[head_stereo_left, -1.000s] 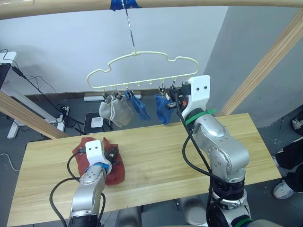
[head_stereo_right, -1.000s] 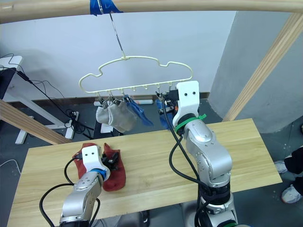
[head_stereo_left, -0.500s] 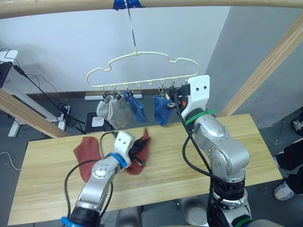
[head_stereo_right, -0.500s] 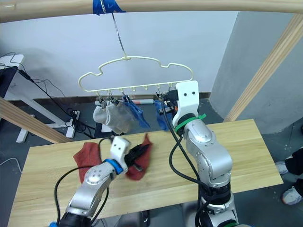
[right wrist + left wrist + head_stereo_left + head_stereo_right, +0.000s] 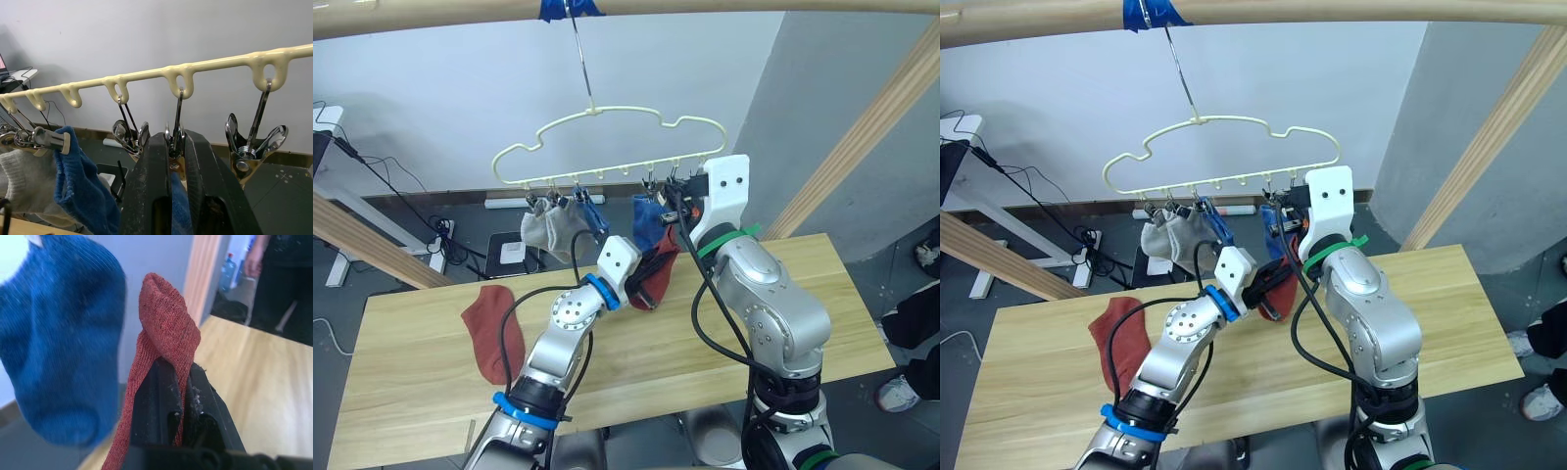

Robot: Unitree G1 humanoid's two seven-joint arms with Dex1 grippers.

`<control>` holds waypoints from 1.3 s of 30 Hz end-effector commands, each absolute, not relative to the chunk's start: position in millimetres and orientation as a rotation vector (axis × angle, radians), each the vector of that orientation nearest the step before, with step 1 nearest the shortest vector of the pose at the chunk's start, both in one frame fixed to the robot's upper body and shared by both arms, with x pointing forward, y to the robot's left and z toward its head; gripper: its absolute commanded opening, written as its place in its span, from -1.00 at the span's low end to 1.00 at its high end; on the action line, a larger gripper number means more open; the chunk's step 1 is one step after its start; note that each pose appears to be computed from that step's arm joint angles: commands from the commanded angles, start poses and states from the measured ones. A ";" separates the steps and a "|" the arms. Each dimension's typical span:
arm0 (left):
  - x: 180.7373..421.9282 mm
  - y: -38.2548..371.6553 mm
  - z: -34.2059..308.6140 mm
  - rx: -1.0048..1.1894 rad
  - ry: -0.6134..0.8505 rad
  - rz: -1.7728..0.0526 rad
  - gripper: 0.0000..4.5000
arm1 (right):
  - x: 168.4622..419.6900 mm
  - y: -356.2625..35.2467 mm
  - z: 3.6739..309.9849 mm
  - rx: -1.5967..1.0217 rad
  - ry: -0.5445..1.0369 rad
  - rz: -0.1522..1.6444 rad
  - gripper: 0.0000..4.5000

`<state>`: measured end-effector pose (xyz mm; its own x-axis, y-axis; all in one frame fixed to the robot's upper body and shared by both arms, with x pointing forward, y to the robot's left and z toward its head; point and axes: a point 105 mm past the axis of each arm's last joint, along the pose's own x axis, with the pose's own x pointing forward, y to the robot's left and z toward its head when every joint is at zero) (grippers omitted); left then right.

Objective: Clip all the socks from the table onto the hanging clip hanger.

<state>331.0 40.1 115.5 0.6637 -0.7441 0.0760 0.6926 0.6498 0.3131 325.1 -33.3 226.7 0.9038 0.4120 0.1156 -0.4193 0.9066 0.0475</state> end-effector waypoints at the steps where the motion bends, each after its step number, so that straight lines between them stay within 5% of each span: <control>1: 337.7 36.0 127.8 0.285 -0.274 -0.781 -1.00 | 317.5 -33.8 245.0 0.081 -0.182 0.437 -0.96; 39: 354.7 35.6 157.6 0.304 -0.404 -0.683 -1.00 | 320.0 -39.5 238.1 0.053 -0.156 0.396 -0.96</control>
<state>353.9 34.7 145.0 0.7081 -0.6732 0.2132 0.5673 0.7221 0.3960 326.6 -39.4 226.0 0.9173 0.3826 0.1101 -0.3873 0.9217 0.0234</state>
